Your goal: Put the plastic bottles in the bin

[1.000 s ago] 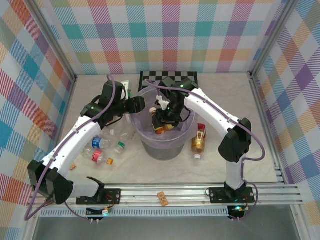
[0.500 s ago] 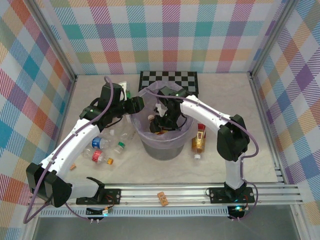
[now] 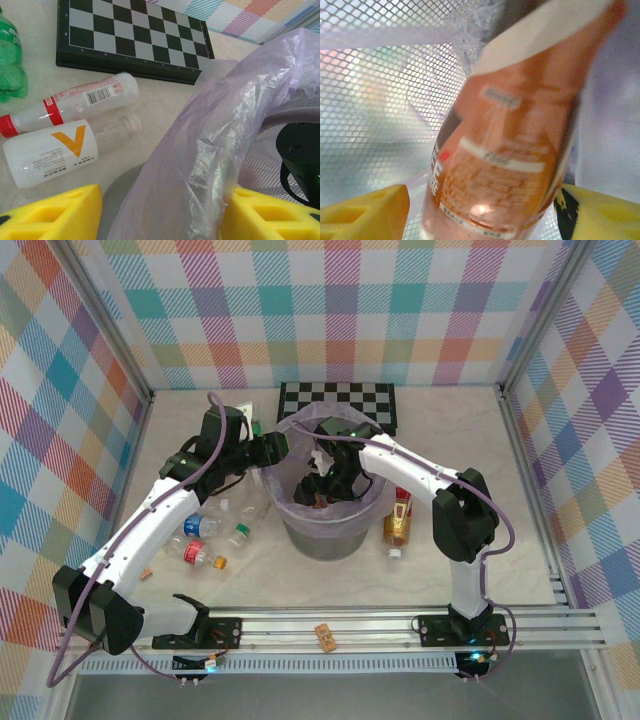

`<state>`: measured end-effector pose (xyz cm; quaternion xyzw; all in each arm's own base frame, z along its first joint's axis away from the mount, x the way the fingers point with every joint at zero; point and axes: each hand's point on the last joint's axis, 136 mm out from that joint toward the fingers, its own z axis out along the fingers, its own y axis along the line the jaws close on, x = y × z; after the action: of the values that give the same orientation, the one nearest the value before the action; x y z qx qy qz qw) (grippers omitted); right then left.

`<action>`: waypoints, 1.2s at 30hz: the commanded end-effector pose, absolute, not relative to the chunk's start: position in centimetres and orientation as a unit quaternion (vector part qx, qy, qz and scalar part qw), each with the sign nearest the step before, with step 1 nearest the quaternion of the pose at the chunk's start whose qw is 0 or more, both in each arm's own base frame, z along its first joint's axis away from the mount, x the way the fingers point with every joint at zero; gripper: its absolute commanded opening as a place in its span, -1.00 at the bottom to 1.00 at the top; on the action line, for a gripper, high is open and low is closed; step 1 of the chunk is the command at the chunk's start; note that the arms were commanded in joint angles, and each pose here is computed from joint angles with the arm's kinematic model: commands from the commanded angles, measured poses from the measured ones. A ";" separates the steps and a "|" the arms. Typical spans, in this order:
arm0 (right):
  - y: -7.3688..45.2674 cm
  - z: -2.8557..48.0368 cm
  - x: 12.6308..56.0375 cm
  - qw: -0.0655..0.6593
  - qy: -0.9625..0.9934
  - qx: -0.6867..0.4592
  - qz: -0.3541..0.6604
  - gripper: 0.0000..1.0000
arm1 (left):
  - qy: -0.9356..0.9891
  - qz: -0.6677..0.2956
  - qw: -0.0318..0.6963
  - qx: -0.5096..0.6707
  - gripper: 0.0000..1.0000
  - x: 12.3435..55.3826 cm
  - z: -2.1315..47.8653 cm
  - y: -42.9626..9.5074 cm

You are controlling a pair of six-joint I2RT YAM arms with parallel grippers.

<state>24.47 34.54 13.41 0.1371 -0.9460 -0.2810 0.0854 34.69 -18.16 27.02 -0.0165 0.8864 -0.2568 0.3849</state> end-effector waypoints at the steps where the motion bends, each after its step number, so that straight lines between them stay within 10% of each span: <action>1: 35.1 15.2 24.0 0.081 -0.939 0.147 -0.299 0.53 | 0.890 -0.256 0.376 -0.024 0.22 34.7 26.1 -18.0; 26: 28.0 31.2 24.3 -0.109 -0.943 0.199 -0.244 0.60 | 0.890 -0.257 0.375 -0.024 0.22 34.8 26.1 -17.9; 36: 14.3 37.0 26.3 -0.245 -0.943 0.018 -0.223 0.57 | 0.890 -0.259 0.374 -0.023 0.22 34.8 26.1 -17.9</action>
<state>26.87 18.03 37.39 0.0700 -0.9347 -0.2528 -0.2397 34.79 -17.98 26.99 -0.0186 0.8865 -0.2564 0.3849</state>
